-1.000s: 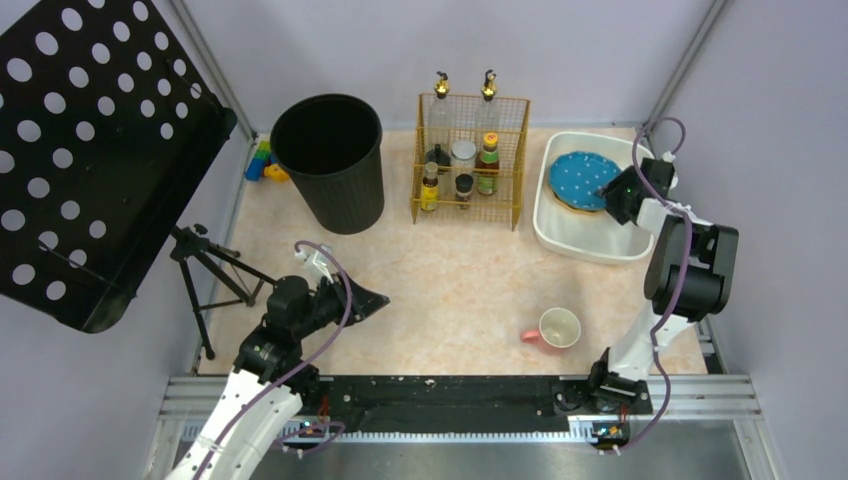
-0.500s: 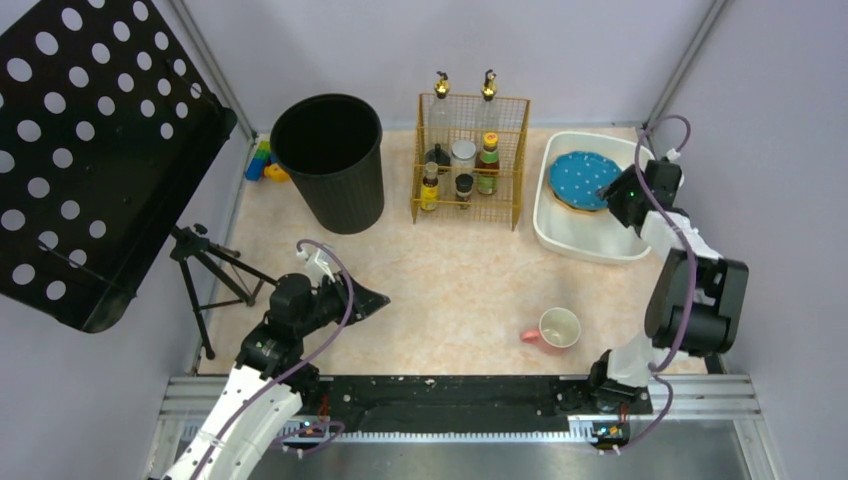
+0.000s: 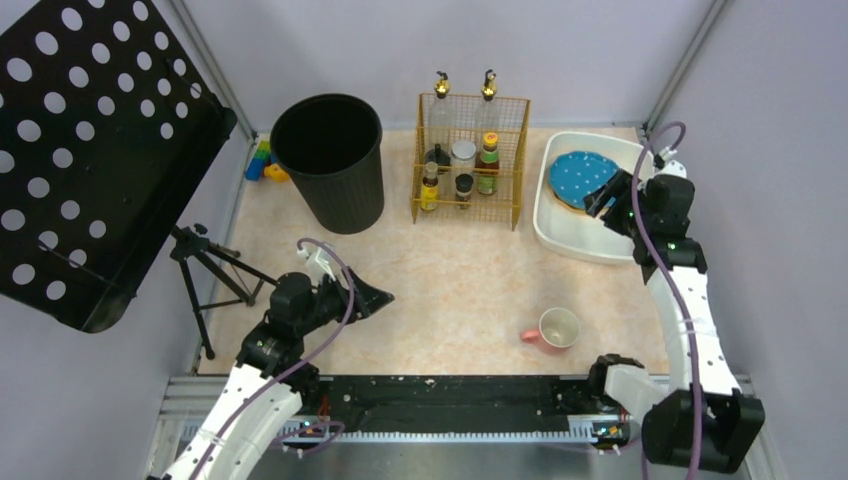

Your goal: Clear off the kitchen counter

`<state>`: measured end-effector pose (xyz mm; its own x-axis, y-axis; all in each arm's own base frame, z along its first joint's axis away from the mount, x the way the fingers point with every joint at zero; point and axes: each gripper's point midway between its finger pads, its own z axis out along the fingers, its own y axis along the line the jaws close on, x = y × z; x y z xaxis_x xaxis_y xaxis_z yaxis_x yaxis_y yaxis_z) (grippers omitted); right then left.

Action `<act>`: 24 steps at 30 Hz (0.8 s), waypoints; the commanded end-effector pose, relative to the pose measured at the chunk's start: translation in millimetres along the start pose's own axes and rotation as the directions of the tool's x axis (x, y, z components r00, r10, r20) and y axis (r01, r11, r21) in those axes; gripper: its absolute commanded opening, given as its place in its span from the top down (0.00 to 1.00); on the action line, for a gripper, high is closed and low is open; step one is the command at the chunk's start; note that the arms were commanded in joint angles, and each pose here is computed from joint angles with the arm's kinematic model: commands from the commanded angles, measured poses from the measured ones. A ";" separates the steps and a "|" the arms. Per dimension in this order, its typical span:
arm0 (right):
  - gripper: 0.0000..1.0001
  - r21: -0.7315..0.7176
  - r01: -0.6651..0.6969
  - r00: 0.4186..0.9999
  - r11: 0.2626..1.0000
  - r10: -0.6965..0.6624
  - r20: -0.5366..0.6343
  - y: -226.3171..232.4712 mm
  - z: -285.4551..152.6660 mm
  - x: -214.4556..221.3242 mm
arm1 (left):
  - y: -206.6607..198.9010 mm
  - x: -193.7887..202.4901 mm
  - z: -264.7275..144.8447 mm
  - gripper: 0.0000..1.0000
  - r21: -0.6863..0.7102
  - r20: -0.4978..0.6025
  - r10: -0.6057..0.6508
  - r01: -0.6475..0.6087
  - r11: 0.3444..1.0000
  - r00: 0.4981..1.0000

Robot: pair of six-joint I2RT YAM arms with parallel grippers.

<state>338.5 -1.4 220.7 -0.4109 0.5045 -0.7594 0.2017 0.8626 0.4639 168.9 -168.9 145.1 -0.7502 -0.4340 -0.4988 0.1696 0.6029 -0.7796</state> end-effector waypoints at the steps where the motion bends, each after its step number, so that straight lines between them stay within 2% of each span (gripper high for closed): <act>1: 0.33 -0.038 0.064 0.994 0.997 -0.067 -0.087 13.0 -25.0 30.9 | -23.7 -20.9 -1.7 0.30 0.067 0.059 0.051 -0.055 0.996 0.997; 4: 0.35 -0.057 0.070 0.988 0.996 -0.078 -0.137 19.3 -34.5 48.7 | -25.5 -22.4 -0.8 0.26 0.071 0.058 0.056 -0.060 0.996 0.997; 13: 0.37 -0.044 0.157 0.938 0.987 -0.163 -0.306 26.1 -52.1 114.9 | -22.4 -21.6 7.1 0.25 0.065 0.030 0.066 -0.068 0.996 0.997; 21: 0.48 0.053 0.176 0.927 0.983 -0.148 -0.344 9.7 -89.4 134.2 | -15.8 -16.7 17.9 0.26 0.063 -0.007 0.063 -0.062 0.996 0.998; 24: 0.49 0.075 0.176 0.916 0.982 -0.136 -0.378 2.0 -102.7 141.3 | -11.2 -13.4 22.5 0.26 0.059 -0.023 0.058 -0.057 0.997 0.998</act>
<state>213.4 81.3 163.5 -0.7234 0.3063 -0.6188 0.1152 0.9372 0.3292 182.4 -178.7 137.4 -0.7829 -0.3932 -0.4821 0.1694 0.6110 -0.7733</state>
